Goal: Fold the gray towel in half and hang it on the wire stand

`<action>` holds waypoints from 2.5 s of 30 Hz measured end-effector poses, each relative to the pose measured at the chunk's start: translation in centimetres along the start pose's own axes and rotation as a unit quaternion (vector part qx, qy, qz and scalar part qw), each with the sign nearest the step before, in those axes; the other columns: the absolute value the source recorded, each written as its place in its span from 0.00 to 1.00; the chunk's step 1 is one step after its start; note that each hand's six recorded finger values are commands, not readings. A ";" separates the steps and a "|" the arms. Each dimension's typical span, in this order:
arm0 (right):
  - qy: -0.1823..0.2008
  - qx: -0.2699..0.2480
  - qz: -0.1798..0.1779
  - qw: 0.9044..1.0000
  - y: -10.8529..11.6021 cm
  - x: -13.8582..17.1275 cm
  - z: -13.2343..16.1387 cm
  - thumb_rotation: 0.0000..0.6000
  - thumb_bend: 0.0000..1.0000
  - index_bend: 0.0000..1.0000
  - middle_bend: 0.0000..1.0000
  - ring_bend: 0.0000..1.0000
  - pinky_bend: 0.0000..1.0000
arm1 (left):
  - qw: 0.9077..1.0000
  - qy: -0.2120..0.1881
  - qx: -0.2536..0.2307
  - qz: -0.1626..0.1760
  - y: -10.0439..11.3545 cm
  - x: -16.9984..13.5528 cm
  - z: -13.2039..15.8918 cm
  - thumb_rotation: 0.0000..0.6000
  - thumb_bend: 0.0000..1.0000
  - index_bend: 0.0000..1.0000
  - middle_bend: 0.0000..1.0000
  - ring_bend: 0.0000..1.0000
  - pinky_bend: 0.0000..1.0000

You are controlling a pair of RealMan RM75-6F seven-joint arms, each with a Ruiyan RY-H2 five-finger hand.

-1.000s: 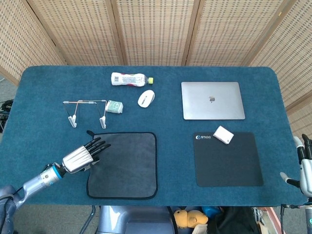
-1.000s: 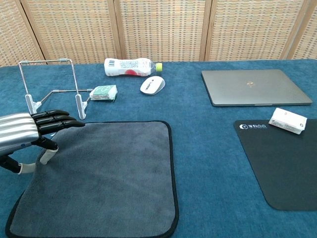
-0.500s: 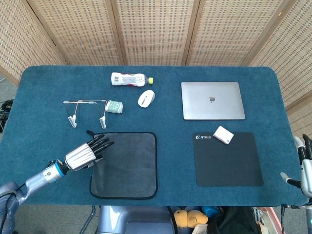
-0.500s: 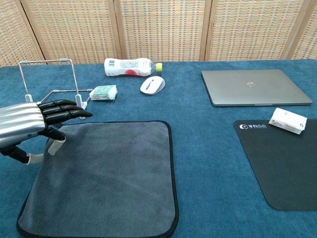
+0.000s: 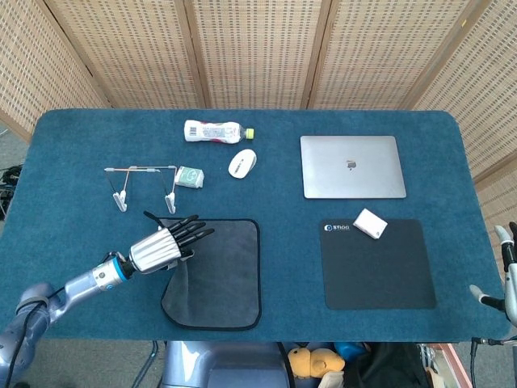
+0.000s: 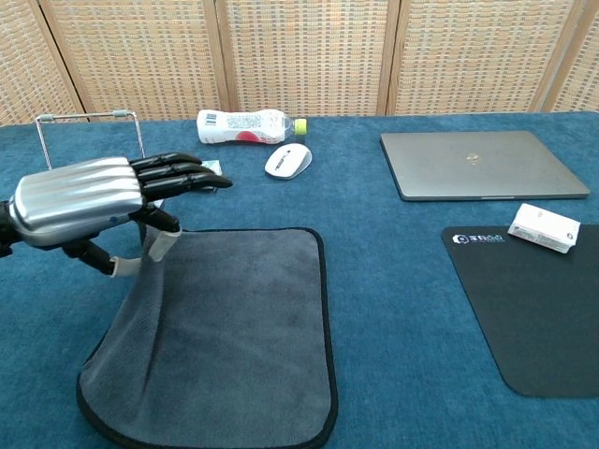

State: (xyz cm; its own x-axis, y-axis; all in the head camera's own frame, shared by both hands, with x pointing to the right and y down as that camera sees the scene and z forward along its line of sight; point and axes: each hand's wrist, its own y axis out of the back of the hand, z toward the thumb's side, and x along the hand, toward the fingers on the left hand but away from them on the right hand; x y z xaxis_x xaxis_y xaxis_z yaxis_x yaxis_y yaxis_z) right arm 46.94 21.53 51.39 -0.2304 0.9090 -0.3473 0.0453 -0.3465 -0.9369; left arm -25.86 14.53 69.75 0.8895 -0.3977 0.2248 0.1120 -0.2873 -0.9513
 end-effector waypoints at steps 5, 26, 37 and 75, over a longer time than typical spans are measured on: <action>-0.006 -0.005 0.004 1.000 0.0 -0.2 -0.3 1.00 0.00 0.00 0.00 0.00 0.00 | 1.000 -0.024 0.007 0.011 0.9 2.9 0.9 1.00 0.35 0.66 0.00 0.00 0.00; -0.019 -0.009 0.005 1.000 0.0 -0.5 -1.2 1.00 0.00 0.00 0.00 0.00 0.00 | 0.997 -0.069 0.023 -0.014 0.3 10.5 4.5 1.00 0.35 0.65 0.00 0.00 0.00; -0.019 -0.011 0.005 1.000 0.1 -0.5 -1.2 1.00 0.00 0.00 0.00 0.00 0.00 | 0.996 -0.078 0.027 -0.021 -0.4 11.3 5.3 1.00 0.33 0.56 0.00 0.00 0.00; -0.014 -0.007 0.010 1.000 -0.2 -0.3 -0.9 1.00 0.00 0.00 0.00 0.00 0.00 | 0.998 -0.056 0.038 -0.011 -0.2 15.4 7.1 1.00 0.07 0.00 0.00 0.00 0.00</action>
State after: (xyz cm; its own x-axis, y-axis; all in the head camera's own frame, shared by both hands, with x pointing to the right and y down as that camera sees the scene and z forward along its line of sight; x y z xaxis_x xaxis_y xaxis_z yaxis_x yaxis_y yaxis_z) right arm 47.92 21.50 51.62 -0.2559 0.8949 -0.3657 0.0630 -0.3621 -0.9300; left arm -9.06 14.65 71.89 0.9301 -0.2902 0.2251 0.1620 -0.2259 -0.9606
